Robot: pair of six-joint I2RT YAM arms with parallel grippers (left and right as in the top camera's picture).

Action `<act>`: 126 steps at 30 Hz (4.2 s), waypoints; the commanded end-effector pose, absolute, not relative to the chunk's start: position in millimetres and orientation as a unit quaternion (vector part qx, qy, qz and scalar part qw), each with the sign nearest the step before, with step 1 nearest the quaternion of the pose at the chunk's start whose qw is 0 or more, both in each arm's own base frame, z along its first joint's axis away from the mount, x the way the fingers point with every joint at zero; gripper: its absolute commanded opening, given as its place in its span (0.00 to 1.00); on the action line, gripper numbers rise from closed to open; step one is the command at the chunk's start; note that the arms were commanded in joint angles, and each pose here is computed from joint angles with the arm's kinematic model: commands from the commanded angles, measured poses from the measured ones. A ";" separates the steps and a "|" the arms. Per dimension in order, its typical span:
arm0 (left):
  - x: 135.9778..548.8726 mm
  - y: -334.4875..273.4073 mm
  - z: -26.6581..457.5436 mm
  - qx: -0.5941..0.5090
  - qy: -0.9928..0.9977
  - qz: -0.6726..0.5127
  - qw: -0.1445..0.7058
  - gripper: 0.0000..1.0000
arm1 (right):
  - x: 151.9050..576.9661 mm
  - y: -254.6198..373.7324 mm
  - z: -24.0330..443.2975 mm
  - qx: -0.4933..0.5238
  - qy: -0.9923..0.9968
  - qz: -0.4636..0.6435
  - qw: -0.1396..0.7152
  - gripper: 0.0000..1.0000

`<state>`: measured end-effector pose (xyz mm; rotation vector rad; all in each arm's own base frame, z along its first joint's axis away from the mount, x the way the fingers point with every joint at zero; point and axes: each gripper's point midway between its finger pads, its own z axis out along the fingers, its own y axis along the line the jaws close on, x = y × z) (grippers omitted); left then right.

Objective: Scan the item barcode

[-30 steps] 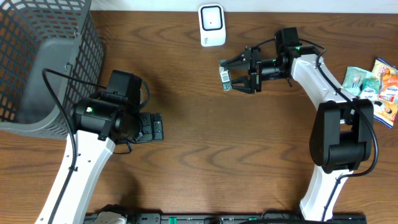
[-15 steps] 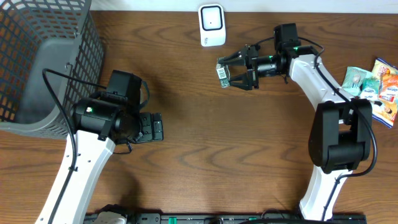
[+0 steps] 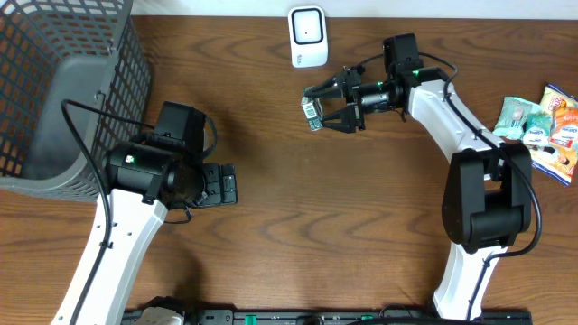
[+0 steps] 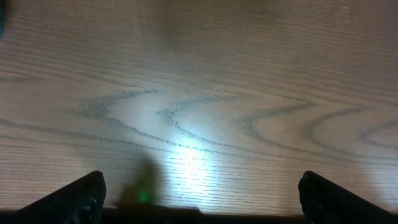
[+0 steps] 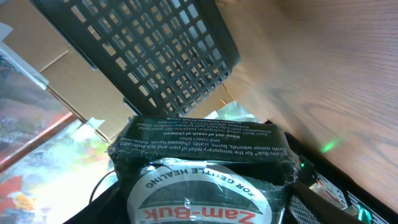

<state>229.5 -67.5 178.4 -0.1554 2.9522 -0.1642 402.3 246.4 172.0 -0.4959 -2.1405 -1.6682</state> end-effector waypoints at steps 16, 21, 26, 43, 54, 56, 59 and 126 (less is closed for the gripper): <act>228.9 -67.9 178.2 -0.058 0.993 -0.059 0.087 0.98 | 401.9 251.4 188.8 -0.165 -0.766 -0.596 0.178 0.60; 228.9 -67.9 178.2 -0.058 0.993 -0.059 0.087 0.98 | 402.0 251.4 188.7 -0.165 -0.766 -0.596 0.178 0.60; 228.9 -67.9 178.2 -0.058 0.993 -0.059 0.087 0.98 | 401.7 252.8 188.7 -0.162 -0.766 -0.596 0.176 0.60; 228.9 -67.9 178.2 -0.058 0.993 -0.059 0.087 0.98 | 408.2 265.8 173.5 -0.158 -0.799 -0.565 0.133 0.60; 229.0 -67.9 178.2 -0.058 0.993 -0.059 0.087 0.98 | 446.7 273.0 146.0 -0.120 -0.864 -0.488 -0.037 0.58; 228.9 -67.9 178.2 -0.058 0.993 -0.059 0.087 0.98 | 459.1 265.3 132.1 -0.128 -0.886 -0.438 -0.086 0.59; 228.9 -67.9 178.2 -0.058 0.993 -0.059 0.087 0.98 | 474.7 258.1 122.6 -0.115 -0.905 -0.380 -0.155 0.61; 229.0 -67.9 178.2 -0.058 0.993 -0.059 0.087 0.98 | 519.6 309.0 38.5 0.064 -0.953 -0.125 -0.270 0.96</act>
